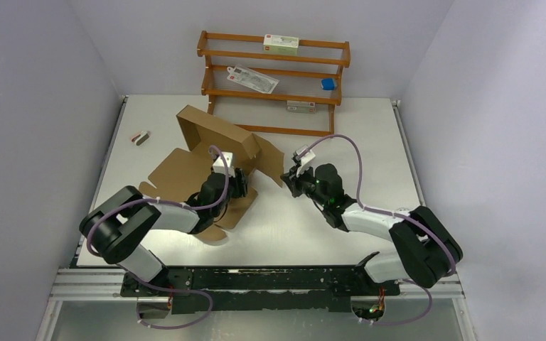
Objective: Fold the paper box
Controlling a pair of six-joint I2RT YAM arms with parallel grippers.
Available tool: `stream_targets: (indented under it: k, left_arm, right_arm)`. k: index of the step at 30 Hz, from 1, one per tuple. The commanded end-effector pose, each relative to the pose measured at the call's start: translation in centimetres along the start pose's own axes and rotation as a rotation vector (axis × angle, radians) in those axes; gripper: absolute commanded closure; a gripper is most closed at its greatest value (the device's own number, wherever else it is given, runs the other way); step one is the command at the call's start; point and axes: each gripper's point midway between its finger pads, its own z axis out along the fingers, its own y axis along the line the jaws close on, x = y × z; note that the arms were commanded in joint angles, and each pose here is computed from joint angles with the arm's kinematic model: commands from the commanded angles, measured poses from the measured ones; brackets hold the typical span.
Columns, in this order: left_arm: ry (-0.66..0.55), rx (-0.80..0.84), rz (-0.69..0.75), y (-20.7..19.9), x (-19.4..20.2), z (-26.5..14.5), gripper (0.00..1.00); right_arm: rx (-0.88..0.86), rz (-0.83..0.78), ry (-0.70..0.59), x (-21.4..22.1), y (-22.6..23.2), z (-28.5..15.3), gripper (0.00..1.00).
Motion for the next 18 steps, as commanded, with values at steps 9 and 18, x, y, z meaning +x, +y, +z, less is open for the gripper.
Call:
stream_targets:
  k: [9,18]
  left_arm:
    - [0.201,-0.182,0.021,4.4,3.5,-1.1,0.40]
    - [0.326,-0.088,-0.050,2.2,7.0,-2.1,0.41]
  right_arm:
    - [0.048,-0.043,0.026,0.4,-0.8,-2.0,1.00]
    - [0.055,0.117,-0.009,0.7,-0.1,-2.3,1.00]
